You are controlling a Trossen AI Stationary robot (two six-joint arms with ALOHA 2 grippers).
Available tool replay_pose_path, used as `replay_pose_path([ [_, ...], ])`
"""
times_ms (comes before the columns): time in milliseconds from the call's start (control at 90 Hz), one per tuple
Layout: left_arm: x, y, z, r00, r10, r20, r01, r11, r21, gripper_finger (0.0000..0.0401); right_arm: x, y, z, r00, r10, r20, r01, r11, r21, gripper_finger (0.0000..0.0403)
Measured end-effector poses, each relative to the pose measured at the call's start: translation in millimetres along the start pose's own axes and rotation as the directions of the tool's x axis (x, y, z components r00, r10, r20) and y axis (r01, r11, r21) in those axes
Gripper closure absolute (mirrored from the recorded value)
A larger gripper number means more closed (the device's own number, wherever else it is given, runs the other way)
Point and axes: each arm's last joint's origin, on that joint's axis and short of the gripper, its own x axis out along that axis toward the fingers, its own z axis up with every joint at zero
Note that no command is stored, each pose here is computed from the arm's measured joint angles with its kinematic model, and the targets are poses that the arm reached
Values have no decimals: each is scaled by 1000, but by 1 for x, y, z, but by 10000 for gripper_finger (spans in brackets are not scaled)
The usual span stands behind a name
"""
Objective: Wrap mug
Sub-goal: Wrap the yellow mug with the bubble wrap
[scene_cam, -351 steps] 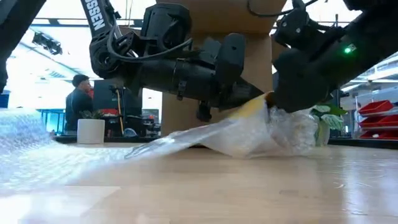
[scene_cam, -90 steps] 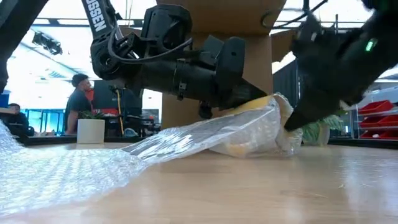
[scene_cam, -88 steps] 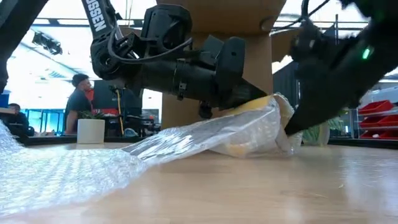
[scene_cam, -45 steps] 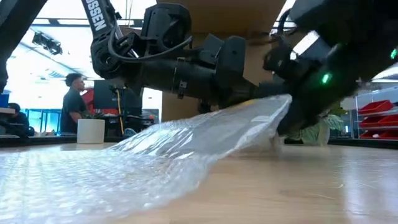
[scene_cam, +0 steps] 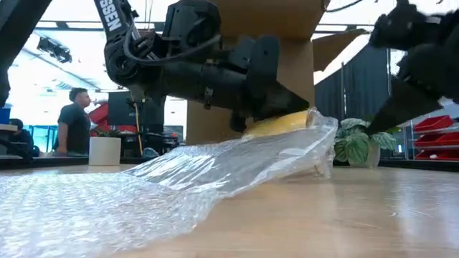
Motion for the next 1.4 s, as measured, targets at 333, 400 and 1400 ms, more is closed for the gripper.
replay_pose_path([
  [333,-14,-23,33,998,-55,-5,55,998,9,387,31,-4,-1,993,92,75,-86,993,-80,208],
  [400,-16,-25,27,998,-15,-60,17,999,27,387,34,-5,-1,991,89,103,-75,988,-133,185],
  [1400,-40,-29,-22,847,322,-423,-196,928,316,387,88,-28,41,925,252,283,-121,904,-410,233],
])
